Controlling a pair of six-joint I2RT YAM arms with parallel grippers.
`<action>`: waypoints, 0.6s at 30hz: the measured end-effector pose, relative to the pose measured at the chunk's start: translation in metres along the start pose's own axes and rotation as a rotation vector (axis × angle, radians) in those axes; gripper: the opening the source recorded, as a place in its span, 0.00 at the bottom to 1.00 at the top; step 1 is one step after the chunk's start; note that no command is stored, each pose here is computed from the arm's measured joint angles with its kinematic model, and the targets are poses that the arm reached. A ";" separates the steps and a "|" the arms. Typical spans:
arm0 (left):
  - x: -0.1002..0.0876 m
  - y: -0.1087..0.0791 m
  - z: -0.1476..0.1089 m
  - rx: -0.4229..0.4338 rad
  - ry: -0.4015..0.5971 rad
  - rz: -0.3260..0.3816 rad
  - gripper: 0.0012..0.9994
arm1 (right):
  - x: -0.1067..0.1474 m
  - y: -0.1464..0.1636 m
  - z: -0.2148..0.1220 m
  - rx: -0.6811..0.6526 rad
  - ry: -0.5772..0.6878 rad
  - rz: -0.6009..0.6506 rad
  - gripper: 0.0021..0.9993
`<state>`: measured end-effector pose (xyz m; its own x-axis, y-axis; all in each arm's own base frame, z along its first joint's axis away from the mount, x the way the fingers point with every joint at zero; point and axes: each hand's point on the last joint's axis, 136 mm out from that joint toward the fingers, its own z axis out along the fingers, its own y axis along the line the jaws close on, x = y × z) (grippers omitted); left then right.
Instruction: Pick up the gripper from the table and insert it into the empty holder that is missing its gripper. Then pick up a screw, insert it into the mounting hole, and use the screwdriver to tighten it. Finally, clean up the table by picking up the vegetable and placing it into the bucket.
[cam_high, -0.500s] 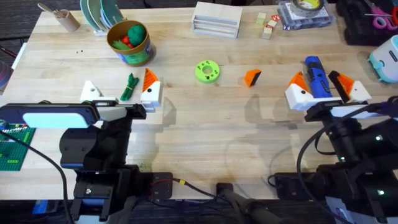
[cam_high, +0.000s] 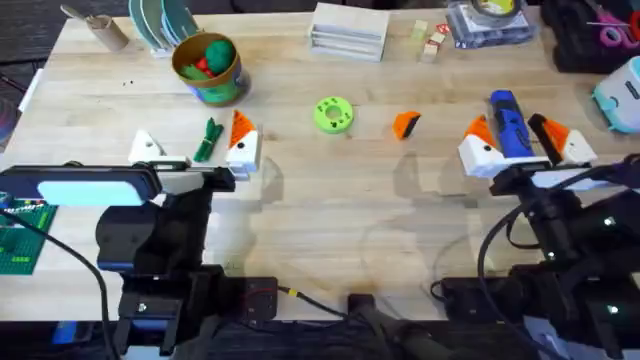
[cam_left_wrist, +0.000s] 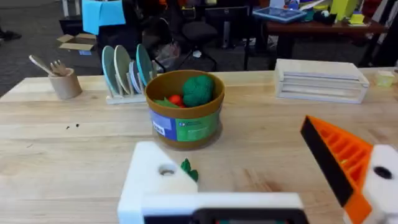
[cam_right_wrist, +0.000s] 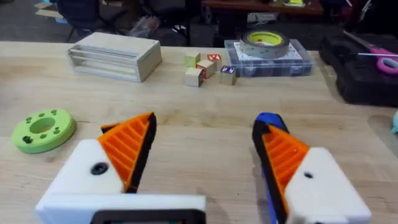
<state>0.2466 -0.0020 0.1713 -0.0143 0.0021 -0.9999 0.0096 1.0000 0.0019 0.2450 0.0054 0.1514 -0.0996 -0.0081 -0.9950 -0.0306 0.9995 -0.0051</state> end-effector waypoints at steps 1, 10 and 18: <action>0.000 0.000 0.000 0.000 0.000 0.006 0.99 | 0.000 0.000 0.000 0.000 0.000 0.000 0.99; 0.008 0.001 -0.006 -0.002 0.104 0.025 0.99 | 0.009 0.001 -0.012 0.000 0.133 0.085 0.99; -0.043 0.017 -0.017 -0.091 0.258 0.058 0.99 | -0.029 0.001 -0.037 0.004 0.296 0.078 0.99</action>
<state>0.2305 0.0149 0.2147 -0.2706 0.0499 -0.9614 -0.0720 0.9948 0.0719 0.2106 0.0059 0.1838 -0.3870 0.0613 -0.9201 -0.0072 0.9976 0.0695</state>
